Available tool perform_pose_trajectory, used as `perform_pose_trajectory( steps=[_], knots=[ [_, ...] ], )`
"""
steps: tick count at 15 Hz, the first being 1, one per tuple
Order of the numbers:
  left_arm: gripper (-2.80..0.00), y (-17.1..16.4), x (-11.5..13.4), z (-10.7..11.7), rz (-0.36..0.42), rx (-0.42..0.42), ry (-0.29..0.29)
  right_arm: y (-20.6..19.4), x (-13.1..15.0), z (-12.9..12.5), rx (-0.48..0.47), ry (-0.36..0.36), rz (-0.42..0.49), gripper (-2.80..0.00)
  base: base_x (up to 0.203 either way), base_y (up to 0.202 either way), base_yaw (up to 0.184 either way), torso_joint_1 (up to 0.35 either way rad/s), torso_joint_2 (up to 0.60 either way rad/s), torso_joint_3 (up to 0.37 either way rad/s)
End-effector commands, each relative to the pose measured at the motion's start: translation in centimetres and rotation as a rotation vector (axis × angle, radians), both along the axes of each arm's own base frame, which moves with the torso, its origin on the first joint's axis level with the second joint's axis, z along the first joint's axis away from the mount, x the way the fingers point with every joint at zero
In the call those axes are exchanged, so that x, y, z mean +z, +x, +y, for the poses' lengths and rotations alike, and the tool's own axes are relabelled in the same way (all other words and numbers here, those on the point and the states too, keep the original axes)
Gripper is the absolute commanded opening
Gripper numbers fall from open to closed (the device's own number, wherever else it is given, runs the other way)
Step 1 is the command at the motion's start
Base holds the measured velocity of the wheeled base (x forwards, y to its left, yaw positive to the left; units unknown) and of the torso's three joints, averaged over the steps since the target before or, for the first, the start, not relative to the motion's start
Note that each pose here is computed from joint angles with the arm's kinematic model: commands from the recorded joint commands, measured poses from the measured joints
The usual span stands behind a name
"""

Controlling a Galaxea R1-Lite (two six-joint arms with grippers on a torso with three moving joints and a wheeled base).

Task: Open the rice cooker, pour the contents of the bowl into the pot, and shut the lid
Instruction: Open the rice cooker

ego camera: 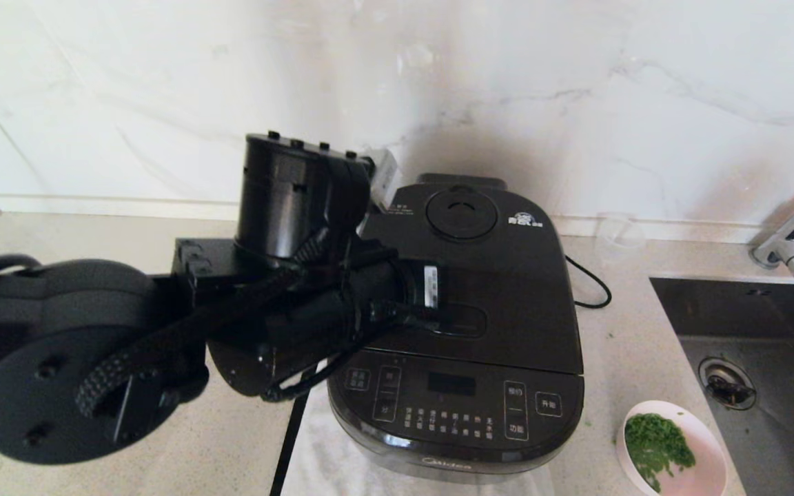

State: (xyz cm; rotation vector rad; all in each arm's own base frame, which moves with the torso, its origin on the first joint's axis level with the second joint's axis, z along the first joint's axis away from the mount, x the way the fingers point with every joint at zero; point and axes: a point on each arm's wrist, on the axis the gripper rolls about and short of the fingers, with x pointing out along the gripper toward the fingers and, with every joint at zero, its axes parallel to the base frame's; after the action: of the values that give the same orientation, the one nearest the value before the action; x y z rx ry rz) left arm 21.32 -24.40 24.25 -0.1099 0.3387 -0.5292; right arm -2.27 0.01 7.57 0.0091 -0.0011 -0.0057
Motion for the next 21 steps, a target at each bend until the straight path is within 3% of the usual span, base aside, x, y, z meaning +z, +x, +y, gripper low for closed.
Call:
perform_pose_trajectory(
  steps=[1, 5, 8, 11, 13, 21],
  knots=[
    [-2.8, -1.5, 4.1, 1.7, -0.082, -0.002, -0.117, 0.0, 0.0, 0.0, 0.001, 0.0, 0.0, -2.8, 0.0, 0.0, 0.0, 0.0, 0.0, 0.0],
    [-2.8, -3.4, 7.5, 4.1, -0.144, 0.0, -0.213, 0.0, 0.0, 0.0, 0.001, 0.0, 0.0, -2.8, 0.0, 0.0, 0.0, 0.0, 0.0, 0.0],
    [-2.8, -3.3, 5.7, 3.8, -0.061, -0.008, -0.116, 0.0, 0.0, 0.0, 0.001, 0.0, 0.0, -2.8, 0.0, 0.0, 0.0, 0.0, 0.0, 0.0],
    [-2.8, -2.3, 1.0, 2.4, 0.051, -0.007, 0.019, 0.0, 0.0, 0.0, 0.001, 0.0, 0.0, -2.8, 0.0, 0.0, 0.0, 0.0, 0.0, 0.0],
    [-2.8, -2.0, -1.1, 1.7, 0.097, -0.012, 0.074, 0.0, 0.0, 0.0, 0.001, 0.0, 0.0, -2.8, 0.0, 0.0, 0.0, 0.0, 0.0, 0.0],
    [-2.8, -2.9, -1.3, 0.7, 0.118, -0.052, 0.058, 0.0, 0.0, 0.0, 0.001, 0.0, 0.0, -2.8, 0.0, 0.0, 0.0, 0.0, 0.0, 0.0]
  ],
)
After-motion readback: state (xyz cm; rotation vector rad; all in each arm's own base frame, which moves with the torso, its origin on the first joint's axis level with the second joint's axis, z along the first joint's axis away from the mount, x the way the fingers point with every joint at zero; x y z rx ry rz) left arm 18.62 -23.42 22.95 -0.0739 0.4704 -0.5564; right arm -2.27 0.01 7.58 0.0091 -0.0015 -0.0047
